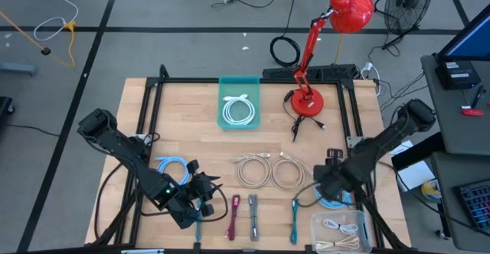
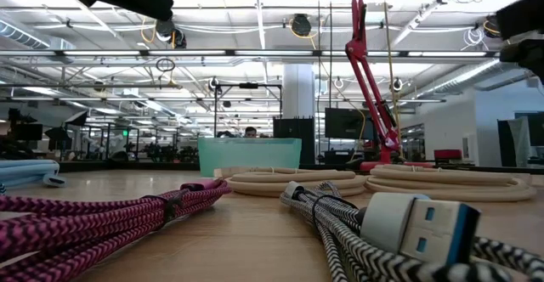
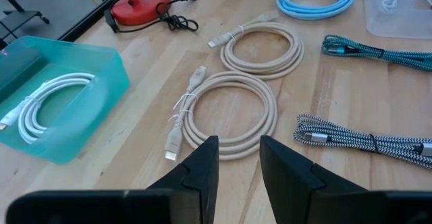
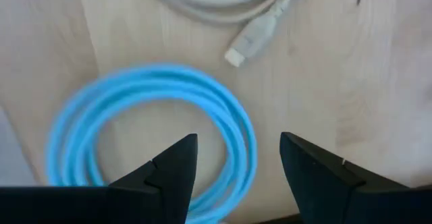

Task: Pick & Place USB Port
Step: Put the right blue HDMI cable into the green bin

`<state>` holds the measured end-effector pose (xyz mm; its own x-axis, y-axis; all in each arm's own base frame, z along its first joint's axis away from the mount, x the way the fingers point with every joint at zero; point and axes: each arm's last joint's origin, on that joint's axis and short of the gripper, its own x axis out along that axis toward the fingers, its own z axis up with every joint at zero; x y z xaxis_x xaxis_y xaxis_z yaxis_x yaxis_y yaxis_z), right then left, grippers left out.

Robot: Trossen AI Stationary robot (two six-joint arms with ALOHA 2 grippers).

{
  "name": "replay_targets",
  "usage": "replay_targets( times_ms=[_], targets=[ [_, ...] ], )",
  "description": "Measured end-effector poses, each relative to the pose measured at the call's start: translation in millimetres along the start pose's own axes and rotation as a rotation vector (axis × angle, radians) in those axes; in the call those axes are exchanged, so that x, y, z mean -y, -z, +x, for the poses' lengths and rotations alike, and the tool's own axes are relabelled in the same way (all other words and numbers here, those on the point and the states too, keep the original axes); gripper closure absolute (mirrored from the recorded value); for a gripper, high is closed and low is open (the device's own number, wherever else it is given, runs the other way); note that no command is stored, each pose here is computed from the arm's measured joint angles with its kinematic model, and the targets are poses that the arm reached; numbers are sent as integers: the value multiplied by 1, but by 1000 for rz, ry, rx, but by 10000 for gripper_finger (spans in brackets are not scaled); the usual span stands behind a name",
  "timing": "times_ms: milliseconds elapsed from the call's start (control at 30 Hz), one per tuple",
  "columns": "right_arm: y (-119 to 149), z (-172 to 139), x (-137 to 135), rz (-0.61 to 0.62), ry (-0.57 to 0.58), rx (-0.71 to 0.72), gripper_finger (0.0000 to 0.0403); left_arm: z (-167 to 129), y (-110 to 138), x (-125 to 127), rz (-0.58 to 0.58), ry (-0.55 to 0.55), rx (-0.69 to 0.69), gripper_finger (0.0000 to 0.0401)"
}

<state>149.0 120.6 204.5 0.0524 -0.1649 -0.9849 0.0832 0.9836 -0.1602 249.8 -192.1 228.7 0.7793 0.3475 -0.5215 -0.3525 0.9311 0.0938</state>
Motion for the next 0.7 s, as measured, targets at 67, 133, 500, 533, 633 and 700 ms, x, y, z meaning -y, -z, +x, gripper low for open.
replay_targets(
  times_ms=[67, 133, 500, 533, 633, 700],
  targets=[
    [9, 8, -3, -21, 12, -17, 200, 0, 0, 0, -2, -1, 0, 288],
    [17, 17, -4, -12, 26, -28, 200, 0, -1, 0, -6, 1, 3, 288],
    [26, 44, -1, -3, -4, -63, 206, 2, -2, 0, -12, -2, 10, 288],
    [27, 46, -1, -3, -5, -58, 206, 2, -2, 0, -12, -2, 10, 288],
    [29, 56, 0, -7, -14, -50, 207, 2, -2, 0, -11, -3, 9, 288],
    [31, 61, 1, 9, -18, -47, 207, 2, -2, 0, -11, -3, 9, 288]
  ],
)
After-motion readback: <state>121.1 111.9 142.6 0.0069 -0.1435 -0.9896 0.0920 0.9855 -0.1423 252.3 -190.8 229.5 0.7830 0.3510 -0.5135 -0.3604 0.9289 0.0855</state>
